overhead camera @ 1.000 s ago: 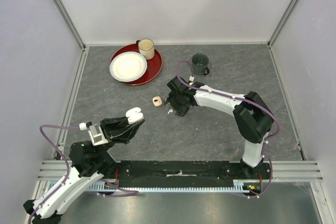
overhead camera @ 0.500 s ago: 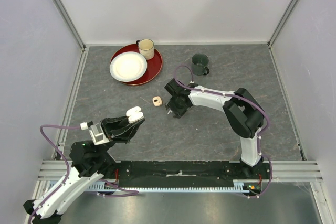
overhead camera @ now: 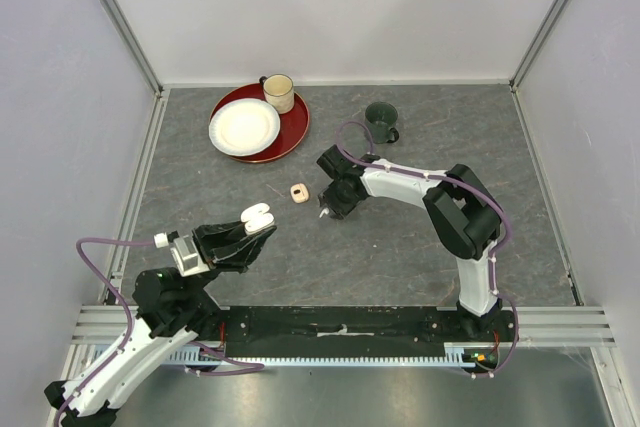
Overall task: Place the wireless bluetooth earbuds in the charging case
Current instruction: Pick up the earbud from the center of the board.
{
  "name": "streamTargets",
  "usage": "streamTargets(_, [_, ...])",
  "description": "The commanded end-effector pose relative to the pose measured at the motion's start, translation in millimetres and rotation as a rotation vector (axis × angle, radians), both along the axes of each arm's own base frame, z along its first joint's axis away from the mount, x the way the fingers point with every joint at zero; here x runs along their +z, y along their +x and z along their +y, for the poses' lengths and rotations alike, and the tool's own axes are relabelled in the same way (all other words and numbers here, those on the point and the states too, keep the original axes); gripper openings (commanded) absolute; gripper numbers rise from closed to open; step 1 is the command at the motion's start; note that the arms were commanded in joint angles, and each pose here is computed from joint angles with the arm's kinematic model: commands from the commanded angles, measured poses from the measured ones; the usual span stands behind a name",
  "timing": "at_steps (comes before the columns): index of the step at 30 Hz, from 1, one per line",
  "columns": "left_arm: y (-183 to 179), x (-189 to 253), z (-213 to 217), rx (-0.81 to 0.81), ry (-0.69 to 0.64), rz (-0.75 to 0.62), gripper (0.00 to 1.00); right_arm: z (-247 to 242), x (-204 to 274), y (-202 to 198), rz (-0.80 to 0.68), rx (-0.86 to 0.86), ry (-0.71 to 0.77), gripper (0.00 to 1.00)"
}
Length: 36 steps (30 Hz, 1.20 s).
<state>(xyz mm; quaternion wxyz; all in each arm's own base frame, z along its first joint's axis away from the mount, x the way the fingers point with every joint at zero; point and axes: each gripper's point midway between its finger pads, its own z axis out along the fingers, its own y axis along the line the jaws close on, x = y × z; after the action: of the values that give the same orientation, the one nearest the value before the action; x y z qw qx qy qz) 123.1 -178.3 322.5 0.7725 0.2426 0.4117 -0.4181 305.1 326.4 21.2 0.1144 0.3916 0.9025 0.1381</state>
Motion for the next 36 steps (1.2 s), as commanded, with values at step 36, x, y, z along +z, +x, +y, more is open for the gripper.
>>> streamTargets(36, [5,7,0,0.021,-0.003,-0.01,0.02,-81,6,-31,-0.184,0.451,-0.292,0.08])
